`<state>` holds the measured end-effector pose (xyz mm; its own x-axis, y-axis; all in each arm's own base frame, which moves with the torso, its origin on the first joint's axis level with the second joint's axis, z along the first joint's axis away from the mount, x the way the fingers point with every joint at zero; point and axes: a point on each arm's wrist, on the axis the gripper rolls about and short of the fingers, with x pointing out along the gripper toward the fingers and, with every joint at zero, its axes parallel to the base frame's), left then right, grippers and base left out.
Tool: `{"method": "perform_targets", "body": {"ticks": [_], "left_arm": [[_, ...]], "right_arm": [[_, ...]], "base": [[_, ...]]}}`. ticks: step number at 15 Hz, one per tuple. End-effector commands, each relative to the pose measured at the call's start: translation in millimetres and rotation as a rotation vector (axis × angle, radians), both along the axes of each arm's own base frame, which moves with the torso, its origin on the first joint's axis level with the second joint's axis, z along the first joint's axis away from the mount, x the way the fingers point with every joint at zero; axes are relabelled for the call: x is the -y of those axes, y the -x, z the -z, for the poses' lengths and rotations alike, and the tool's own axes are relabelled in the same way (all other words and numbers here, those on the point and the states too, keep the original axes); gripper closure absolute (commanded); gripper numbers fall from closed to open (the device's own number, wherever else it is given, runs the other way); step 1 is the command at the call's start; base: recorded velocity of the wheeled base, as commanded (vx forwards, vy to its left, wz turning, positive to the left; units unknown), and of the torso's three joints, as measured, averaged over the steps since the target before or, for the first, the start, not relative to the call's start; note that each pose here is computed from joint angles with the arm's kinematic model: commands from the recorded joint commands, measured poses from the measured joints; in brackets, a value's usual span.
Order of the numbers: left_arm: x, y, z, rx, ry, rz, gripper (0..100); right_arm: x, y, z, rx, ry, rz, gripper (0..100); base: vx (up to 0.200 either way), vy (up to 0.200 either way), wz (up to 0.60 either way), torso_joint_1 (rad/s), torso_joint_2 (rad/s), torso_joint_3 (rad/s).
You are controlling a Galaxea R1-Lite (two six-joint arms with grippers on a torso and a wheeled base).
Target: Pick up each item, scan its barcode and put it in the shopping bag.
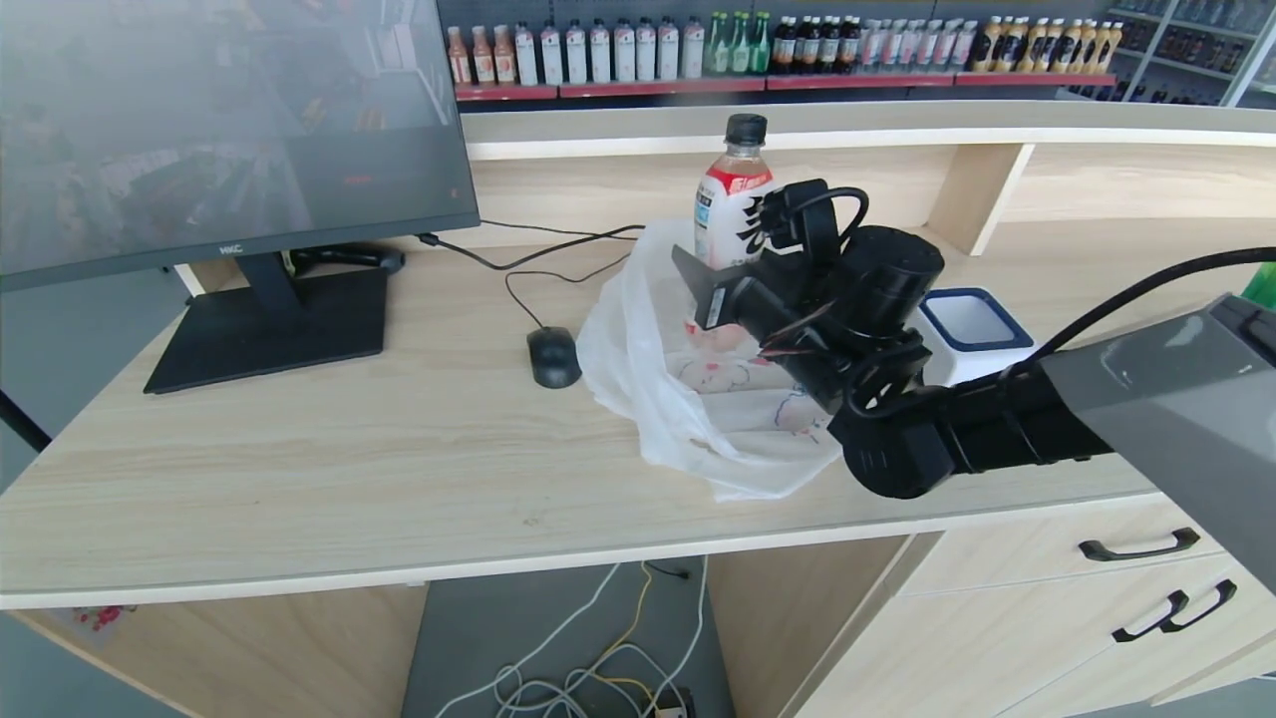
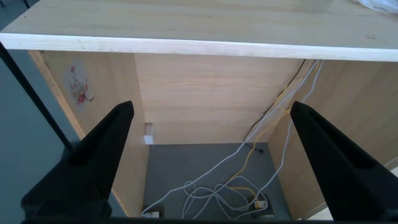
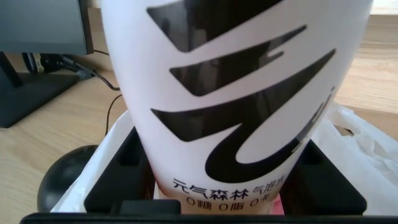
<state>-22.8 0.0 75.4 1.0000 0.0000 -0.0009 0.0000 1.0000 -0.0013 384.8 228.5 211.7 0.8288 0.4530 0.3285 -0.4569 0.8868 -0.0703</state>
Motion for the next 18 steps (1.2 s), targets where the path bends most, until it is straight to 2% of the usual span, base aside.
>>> {"method": "perform_targets", "body": {"ticks": [1, 18], "left_arm": [[0.0, 0.0, 0.0, 0.001, 0.000, 0.000, 0], [0.0, 0.0, 0.0, 0.001, 0.000, 0.000, 0]], "right_arm": [[-8.4, -6.5, 16.2, -0.024, 0.015, -0.010, 100], [-17.1, -7.9, 42.9, -0.065, 0.045, -0.037, 100]], "base": [[0.000, 0.000, 0.00, 0.000, 0.00, 0.000], [0.000, 0.000, 0.00, 0.000, 0.00, 0.000]]}}
